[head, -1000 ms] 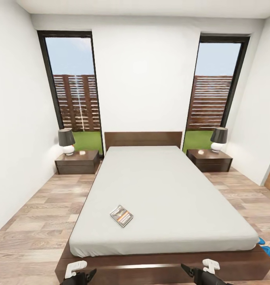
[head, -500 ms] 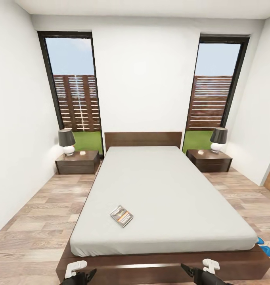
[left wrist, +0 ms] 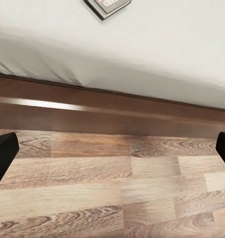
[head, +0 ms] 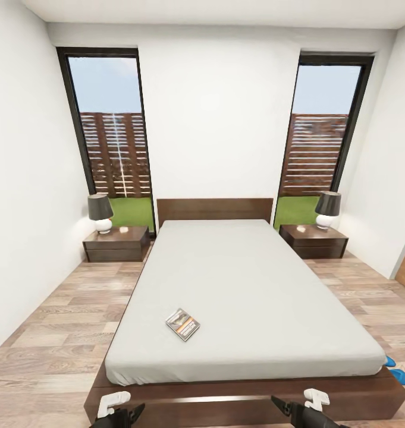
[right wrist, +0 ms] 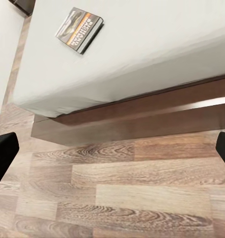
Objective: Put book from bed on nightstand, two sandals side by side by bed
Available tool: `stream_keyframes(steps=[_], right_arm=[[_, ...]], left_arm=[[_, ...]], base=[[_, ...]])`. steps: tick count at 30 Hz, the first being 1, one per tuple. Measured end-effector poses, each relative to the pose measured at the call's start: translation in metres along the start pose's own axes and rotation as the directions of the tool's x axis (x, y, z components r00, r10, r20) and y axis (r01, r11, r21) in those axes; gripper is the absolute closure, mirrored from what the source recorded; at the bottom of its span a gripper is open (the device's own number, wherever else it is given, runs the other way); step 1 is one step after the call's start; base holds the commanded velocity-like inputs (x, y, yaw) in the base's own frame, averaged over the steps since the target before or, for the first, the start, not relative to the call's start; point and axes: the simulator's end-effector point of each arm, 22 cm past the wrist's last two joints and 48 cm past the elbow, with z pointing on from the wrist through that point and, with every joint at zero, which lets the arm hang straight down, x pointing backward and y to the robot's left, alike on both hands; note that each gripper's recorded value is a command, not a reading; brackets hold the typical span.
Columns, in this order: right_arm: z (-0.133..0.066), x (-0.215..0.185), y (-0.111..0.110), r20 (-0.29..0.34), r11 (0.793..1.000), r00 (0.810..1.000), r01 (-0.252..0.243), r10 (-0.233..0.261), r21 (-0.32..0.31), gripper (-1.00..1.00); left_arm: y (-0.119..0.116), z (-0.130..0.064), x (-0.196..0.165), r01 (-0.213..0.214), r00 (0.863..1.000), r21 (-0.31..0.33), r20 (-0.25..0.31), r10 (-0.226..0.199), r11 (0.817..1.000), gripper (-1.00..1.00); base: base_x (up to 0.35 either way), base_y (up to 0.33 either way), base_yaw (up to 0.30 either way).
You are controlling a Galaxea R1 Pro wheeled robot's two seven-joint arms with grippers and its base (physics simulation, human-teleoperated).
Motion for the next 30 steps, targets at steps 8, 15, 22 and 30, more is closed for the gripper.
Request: stream_keyframes(steps=[8, 15, 22, 30], right_arm=[[0.0000, 0.0001, 0.0000, 0.000, 1.000, 1.000, 0.000, 0.000, 0.000, -1.00], [0.0000, -0.0001, 0.0000, 0.000, 1.000, 1.000, 0.001, -0.001, 0.000, -1.00], [0.0000, -0.0001, 0.0000, 0.000, 1.000, 1.000, 0.000, 0.000, 0.000, -1.00], [0.0000, -0.0002, 0.0000, 0.001, 1.000, 1.000, -0.001, 0.001, 0.000, -1.00]], left_arm=[[0.0000, 0.0000, 0.0000, 0.000, 1.000, 0.000, 0.000, 0.000, 1.000, -1.00], [-0.0001, 0.0000, -0.0005, 0.001, 1.000, 0.001, 0.001, -0.001, 1.000, -1.00], [0.0000, 0.0001, -0.0009, 0.001, 1.000, 0.000, 0.003, -0.001, 1.000, -1.00], [0.0000, 0.0001, -0.0011, 0.000, 1.000, 0.000, 0.003, 0.000, 1.000, -1.00]], base=[[0.000, 0.000, 0.000], [0.000, 0.000, 0.000], [0.000, 0.000, 0.000], [0.000, 0.000, 0.000]])
